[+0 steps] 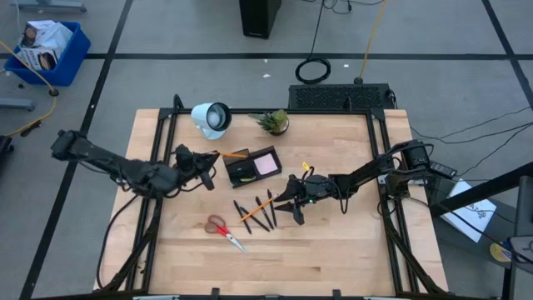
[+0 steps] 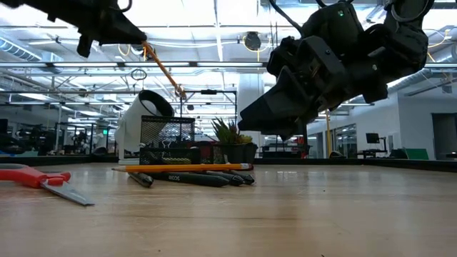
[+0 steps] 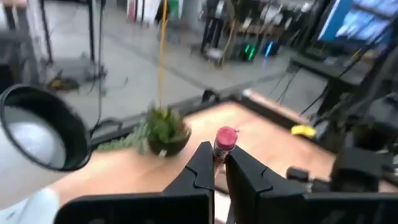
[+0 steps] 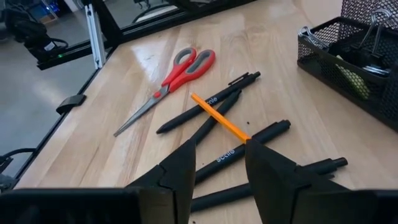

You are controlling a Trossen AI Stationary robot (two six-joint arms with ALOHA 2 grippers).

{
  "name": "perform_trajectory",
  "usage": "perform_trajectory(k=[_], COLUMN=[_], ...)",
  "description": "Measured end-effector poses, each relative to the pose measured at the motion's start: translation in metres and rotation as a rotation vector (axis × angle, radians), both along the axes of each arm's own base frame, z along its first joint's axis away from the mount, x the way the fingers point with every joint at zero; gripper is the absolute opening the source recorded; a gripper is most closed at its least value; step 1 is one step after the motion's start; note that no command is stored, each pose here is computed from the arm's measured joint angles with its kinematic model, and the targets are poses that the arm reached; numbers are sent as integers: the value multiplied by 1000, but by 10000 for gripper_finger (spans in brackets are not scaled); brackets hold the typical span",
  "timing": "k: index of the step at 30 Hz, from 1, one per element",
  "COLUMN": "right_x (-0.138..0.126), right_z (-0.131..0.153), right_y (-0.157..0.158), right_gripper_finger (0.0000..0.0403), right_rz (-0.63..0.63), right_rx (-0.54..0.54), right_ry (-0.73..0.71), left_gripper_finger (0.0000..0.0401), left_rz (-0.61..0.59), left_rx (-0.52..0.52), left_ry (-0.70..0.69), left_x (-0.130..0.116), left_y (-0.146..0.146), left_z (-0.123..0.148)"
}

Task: Pick and place office supplies into organizer
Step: Put the orange pencil into the black desk organizer

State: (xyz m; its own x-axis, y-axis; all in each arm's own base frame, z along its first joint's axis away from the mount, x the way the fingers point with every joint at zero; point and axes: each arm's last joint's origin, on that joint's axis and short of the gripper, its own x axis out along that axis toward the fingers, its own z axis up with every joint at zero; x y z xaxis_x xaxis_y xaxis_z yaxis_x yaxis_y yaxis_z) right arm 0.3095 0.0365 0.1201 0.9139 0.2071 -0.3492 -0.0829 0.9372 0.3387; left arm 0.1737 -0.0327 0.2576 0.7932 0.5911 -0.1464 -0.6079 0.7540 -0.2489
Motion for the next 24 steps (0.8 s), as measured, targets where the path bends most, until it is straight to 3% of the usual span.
perform_trajectory(k=[4,10,18,24], right_x=[0,0,0,0], right_z=[0,0,0,0], right_y=[0,0,0,0], right_gripper_finger=[128,126,126,126], right_rz=[0,-3,-2,-3], right_rx=[0,-1,-1,-1], right_ry=[0,1,1,1], left_gripper_finger=[15,29,16,51], left_rz=[30,-34,-11,-22], left_rx=[-71,-147,-182,-211], left_ry=[109,171,297,344], left_x=[2,15,30,43], left_y=[12,29,50,54], left_z=[13,24,7,-5])
